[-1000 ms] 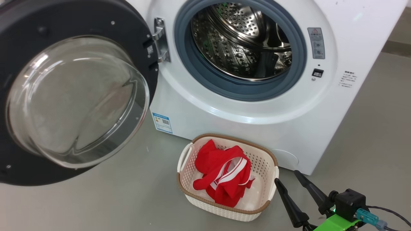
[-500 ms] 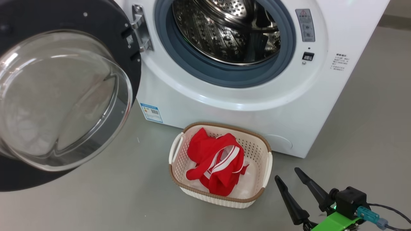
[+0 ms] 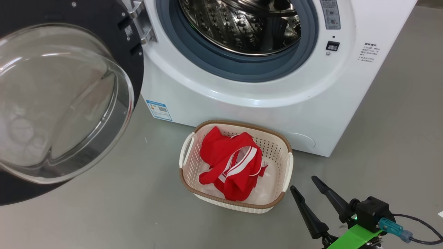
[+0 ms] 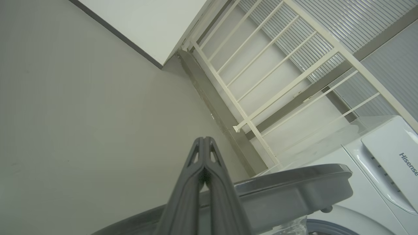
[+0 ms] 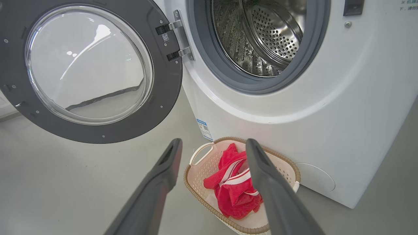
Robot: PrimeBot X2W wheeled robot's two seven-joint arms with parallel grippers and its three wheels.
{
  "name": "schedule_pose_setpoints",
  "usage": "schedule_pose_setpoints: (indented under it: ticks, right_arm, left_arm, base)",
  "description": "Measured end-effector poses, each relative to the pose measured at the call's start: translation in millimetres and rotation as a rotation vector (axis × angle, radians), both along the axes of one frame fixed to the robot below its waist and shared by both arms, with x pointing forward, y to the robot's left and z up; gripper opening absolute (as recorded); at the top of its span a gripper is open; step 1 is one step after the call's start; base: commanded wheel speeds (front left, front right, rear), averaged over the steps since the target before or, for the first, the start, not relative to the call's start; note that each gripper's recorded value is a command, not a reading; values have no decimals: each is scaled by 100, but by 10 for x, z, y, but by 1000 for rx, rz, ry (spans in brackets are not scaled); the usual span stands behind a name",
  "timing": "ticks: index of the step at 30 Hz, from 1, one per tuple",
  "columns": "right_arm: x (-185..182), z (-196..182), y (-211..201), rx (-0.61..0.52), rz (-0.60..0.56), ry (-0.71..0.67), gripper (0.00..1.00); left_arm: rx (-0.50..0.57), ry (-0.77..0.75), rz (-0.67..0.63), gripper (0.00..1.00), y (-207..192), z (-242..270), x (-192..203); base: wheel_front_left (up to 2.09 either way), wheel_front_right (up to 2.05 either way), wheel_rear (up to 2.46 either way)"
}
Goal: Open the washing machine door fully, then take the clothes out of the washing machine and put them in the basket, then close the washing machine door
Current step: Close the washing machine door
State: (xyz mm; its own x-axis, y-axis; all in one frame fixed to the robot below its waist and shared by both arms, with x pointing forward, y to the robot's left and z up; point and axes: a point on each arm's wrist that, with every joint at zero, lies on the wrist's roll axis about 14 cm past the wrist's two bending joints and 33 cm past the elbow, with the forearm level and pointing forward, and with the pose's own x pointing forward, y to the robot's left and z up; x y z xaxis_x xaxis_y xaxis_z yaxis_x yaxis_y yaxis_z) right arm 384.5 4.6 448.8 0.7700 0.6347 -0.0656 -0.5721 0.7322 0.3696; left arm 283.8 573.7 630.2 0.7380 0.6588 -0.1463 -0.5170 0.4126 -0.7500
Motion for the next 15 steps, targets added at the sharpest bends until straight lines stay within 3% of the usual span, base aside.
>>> schedule_pose_setpoints:
  ticks: [8, 15]
  right_arm:
    - [32, -79, -29, -9, 0, 16, 100]
    - [54, -135, -68, -17, -5, 27, 100]
  left_arm:
    - [-124, 121, -101, 0, -149, -319, 144]
    - [-146, 156, -144, 0, -237, -396, 256]
  base:
    - [0, 0, 0]
    - [0, 0, 0]
